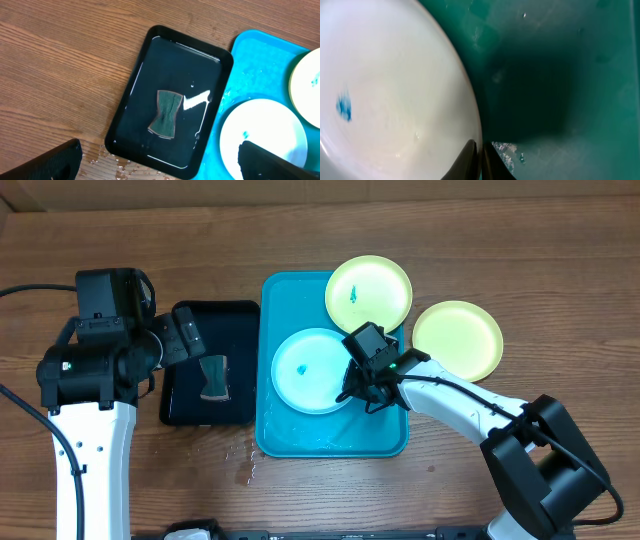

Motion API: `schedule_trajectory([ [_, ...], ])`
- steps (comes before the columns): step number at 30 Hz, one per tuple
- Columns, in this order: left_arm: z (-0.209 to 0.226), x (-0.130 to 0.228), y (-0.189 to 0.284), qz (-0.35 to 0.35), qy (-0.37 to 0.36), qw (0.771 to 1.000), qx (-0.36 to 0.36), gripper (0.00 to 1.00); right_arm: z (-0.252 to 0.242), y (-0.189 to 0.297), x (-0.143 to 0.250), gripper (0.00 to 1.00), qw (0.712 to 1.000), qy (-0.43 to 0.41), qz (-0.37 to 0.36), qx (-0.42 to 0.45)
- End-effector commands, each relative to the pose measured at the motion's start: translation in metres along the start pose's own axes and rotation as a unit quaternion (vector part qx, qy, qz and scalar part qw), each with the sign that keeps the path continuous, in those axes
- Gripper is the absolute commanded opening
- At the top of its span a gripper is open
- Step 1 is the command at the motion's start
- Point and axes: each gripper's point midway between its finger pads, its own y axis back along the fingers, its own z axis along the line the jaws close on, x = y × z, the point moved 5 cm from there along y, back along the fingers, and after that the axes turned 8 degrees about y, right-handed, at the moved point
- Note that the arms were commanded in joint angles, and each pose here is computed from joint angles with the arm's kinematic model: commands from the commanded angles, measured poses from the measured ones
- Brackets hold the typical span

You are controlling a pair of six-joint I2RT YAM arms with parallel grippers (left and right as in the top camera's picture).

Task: Clean dirty plates on tray and stack at the side
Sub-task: 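Grip the light blue plate rim and drag it toward tray center, then lower the left gripper onto the sponge on the black tray and grasp it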

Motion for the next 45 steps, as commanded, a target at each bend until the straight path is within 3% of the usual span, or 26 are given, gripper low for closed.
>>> schedule_trajectory([
  [1,-0.001,-0.006,0.006,-0.01,0.008,1.0,0.005,1.0,-0.006,-0.002,-0.008,0.05,0.999,-0.004,-0.028,0.022],
  [5,-0.001,-0.006,0.006,-0.01,0.008,1.0,0.005,1.0,-0.006,0.001,-0.018,0.07,0.999,0.0,-0.037,0.015],
  [8,-0.001,-0.006,0.006,-0.01,0.008,1.0,0.005,1.0,-0.002,0.002,-0.018,0.2,1.0,0.013,-0.022,-0.001],
  [12,-0.001,-0.006,0.006,-0.01,0.008,1.0,0.005,1.0,0.0,0.002,-0.01,0.25,1.0,0.013,0.002,-0.012],
  [24,-0.002,-0.006,0.006,-0.009,0.009,1.0,0.01,1.0,-0.003,0.002,-0.01,0.14,1.0,0.019,0.0,-0.004],
  [30,-0.018,0.008,0.006,0.042,0.021,0.996,0.076,1.0,-0.007,0.002,-0.01,0.15,1.0,0.02,-0.002,0.01],
  [33,-0.021,0.021,0.002,0.073,0.005,0.994,0.084,0.88,-0.008,0.002,-0.01,0.15,1.0,0.02,-0.002,0.013],
  [36,-0.024,0.035,-0.011,0.1,-0.023,0.992,0.079,0.68,-0.009,0.002,-0.01,0.15,1.0,0.02,-0.005,0.016],
  [39,-0.024,0.052,-0.028,0.128,-0.038,0.989,0.062,0.63,-0.009,0.002,-0.011,0.15,1.0,0.02,-0.007,0.019],
  [45,-0.017,0.08,-0.072,0.178,-0.051,0.983,0.015,0.66,-0.01,0.002,-0.01,0.15,1.0,0.02,-0.007,0.021],
])
